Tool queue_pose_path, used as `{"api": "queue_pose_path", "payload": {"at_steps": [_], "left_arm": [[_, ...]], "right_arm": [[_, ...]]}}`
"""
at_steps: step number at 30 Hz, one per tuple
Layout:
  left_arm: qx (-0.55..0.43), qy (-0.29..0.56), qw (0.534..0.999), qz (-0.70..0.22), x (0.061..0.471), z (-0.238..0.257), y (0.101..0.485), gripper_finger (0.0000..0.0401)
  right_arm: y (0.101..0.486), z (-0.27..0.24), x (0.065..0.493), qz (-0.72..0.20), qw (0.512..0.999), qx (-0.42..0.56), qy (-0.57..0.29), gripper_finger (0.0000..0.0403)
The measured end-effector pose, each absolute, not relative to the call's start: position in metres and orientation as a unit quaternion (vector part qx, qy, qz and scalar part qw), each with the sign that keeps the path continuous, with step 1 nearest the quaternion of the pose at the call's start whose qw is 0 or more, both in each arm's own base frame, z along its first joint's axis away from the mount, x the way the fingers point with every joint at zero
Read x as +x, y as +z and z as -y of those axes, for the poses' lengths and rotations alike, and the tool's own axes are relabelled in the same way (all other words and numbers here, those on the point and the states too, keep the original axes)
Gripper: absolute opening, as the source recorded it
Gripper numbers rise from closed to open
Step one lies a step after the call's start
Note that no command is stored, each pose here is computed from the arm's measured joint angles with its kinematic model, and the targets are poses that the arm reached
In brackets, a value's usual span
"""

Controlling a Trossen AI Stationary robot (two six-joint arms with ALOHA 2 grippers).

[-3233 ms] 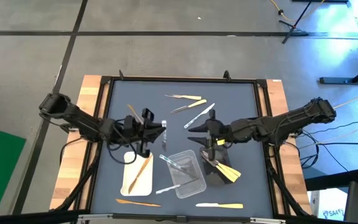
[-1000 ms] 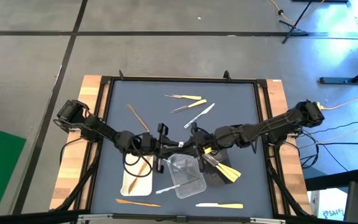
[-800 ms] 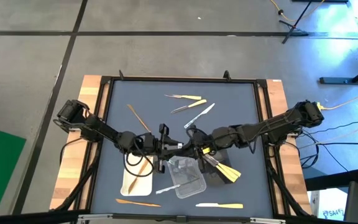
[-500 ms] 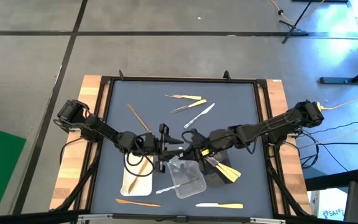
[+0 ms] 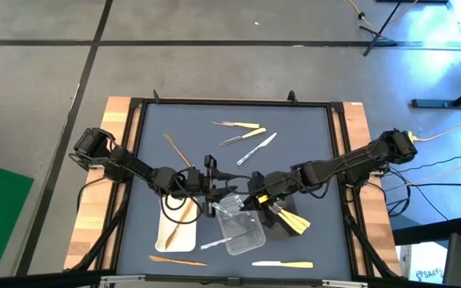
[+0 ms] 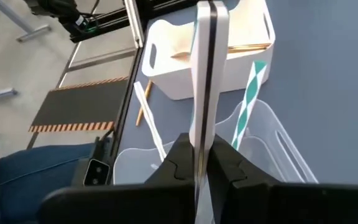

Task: Sort silverware by color (type)
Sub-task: Put the blue patterned table knife into the transparent bin

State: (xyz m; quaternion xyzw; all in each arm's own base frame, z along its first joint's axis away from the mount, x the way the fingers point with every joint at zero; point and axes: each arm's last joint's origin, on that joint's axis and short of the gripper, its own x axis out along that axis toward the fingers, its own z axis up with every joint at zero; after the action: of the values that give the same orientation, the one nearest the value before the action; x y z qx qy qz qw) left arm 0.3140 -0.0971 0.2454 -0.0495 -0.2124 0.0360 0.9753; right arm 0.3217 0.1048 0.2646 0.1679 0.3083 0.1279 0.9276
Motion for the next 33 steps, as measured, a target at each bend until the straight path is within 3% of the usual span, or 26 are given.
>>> {"api": "queue_pose_path", "payload": {"at_steps": [16,25,33], "left_arm": [[-0.052,0.101,0.971,0.213,0.319,0.074,0.246,0.0144],[-0.029,0.18,0.959,0.218,0.322,0.05,0.248,0.0144],[-0.029,0.195,0.956,0.217,0.323,0.04,0.247,0.0144]], "right_arm": [[0.227,-0.11,0.339,-0.354,0.916,0.155,0.109,0.0002],[0.221,-0.109,0.341,-0.357,0.918,0.148,0.089,0.0003],[0.221,-0.109,0.342,-0.356,0.918,0.149,0.088,0.0003]]}}
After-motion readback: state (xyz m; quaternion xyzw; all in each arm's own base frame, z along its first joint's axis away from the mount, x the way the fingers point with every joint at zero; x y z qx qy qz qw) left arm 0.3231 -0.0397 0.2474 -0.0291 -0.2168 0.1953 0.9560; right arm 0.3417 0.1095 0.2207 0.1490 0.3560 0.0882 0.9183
